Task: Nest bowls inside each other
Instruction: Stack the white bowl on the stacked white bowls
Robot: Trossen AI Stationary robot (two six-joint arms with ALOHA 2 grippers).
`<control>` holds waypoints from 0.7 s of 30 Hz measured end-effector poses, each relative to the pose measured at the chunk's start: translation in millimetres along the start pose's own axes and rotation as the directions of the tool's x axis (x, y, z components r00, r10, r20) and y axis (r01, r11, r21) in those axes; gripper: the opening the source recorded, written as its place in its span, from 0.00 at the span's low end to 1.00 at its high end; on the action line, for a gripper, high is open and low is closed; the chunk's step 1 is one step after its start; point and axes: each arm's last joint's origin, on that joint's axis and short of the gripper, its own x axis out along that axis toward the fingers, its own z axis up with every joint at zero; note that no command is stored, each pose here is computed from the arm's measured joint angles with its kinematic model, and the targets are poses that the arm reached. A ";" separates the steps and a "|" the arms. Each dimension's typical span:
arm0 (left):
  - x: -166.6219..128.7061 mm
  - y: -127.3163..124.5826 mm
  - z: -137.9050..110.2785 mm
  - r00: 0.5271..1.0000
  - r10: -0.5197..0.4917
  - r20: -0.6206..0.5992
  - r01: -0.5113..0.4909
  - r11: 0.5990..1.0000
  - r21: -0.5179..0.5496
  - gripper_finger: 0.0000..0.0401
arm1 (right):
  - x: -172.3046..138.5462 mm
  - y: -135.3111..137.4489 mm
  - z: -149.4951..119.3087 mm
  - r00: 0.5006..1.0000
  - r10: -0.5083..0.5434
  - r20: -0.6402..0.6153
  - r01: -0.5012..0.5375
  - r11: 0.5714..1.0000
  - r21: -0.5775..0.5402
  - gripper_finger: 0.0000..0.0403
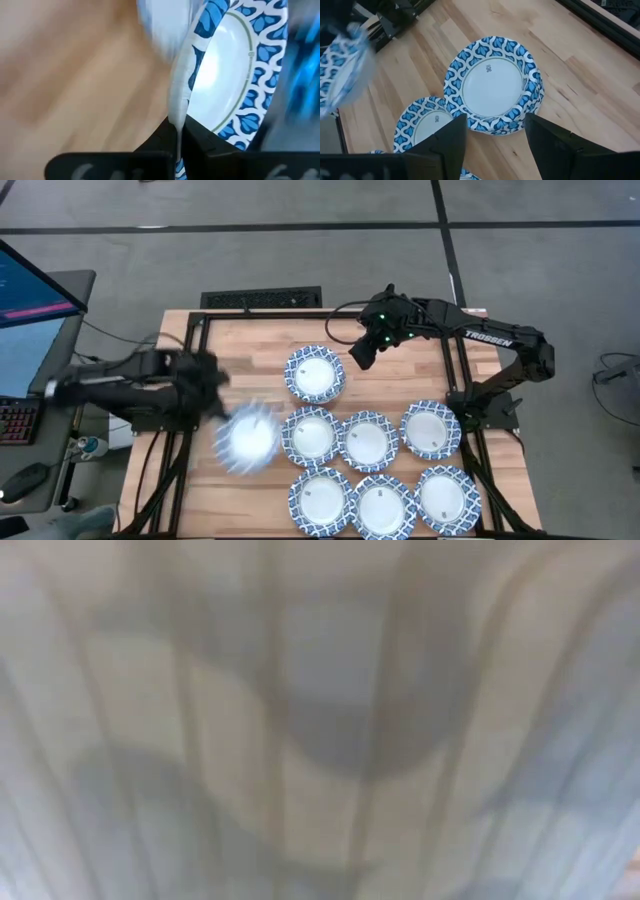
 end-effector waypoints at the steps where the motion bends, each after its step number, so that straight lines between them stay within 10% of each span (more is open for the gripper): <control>1: -6.9 1.4 8.2 0.995 -0.019 0.097 0.023 0.999 -0.045 0.00 | 0.0 0.0 0.1 1.000 0.000 0.001 0.000 1.000 -0.003 0.55; 4: -21.7 5.4 31.5 0.940 -0.045 0.339 0.093 0.988 -0.127 0.00 | 0.0 0.0 0.1 1.000 0.000 0.001 0.000 1.000 -0.007 0.55; 9: -24.0 25.3 70.8 0.814 0.183 0.552 0.007 0.946 -0.323 0.00 | 0.1 0.7 -0.1 1.000 0.002 0.001 -0.002 1.000 -0.027 0.55; 17: 21.8 49.1 146.8 0.854 0.062 0.517 0.123 0.941 -0.316 0.00 | 0.1 0.6 -0.1 1.000 0.001 0.001 -0.001 0.999 -0.049 0.55; 21: 38.3 57.0 159.0 0.911 0.148 0.385 -0.008 0.940 -0.342 0.00 | 0.1 1.0 -0.4 1.000 0.002 -0.001 -0.002 0.999 -0.050 0.55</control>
